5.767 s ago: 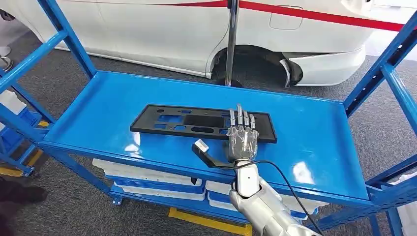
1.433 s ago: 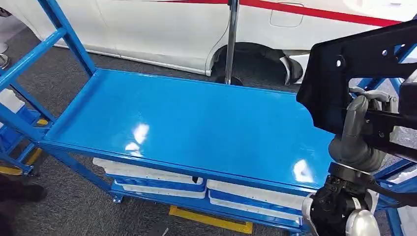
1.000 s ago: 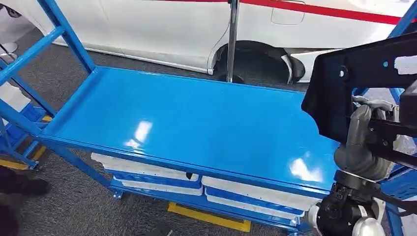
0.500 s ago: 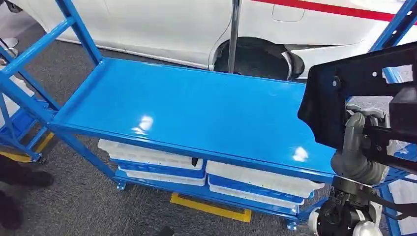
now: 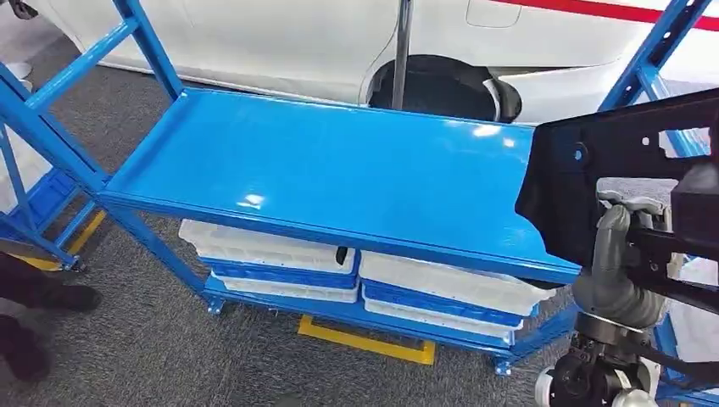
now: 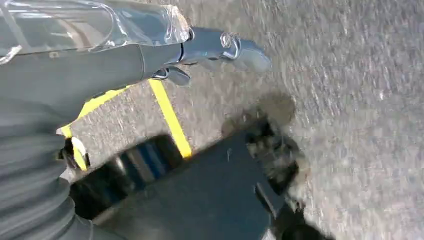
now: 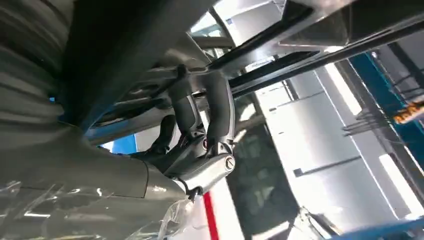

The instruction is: Take the parts from the cabinet and place them on the table.

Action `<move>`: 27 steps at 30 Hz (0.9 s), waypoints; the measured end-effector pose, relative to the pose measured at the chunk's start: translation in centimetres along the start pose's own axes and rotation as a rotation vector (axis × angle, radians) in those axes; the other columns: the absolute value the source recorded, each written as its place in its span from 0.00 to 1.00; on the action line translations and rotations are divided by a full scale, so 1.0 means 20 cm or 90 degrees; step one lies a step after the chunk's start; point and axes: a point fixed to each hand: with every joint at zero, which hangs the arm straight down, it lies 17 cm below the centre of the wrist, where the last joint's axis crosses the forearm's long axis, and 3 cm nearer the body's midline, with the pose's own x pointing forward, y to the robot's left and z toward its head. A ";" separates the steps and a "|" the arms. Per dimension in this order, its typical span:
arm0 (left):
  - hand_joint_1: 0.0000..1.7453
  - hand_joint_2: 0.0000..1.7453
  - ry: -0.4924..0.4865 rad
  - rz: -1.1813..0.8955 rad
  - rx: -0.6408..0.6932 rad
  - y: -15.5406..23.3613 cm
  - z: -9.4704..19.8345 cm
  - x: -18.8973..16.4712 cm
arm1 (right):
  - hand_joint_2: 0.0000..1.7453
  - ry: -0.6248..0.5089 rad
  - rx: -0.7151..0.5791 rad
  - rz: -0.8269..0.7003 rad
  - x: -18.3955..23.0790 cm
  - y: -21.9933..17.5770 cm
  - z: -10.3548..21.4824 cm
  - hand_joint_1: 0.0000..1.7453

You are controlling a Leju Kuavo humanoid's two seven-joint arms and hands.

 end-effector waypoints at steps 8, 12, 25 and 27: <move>0.00 1.00 0.015 -0.005 -0.001 -0.02 0.01 -0.05 | 1.00 -0.001 -0.003 0.003 0.00 0.00 0.01 1.00; 0.00 1.00 0.025 -0.009 -0.002 -0.03 0.02 -0.08 | 1.00 -0.003 -0.004 0.001 0.00 0.00 0.01 1.00; 0.00 1.00 0.043 -0.024 -0.011 -0.06 0.03 -0.14 | 1.00 0.020 -0.023 -0.011 -0.04 -0.04 0.07 1.00; 0.00 1.00 0.041 -0.026 -0.012 -0.06 0.03 -0.13 | 1.00 0.019 -0.022 -0.012 -0.04 -0.04 0.07 1.00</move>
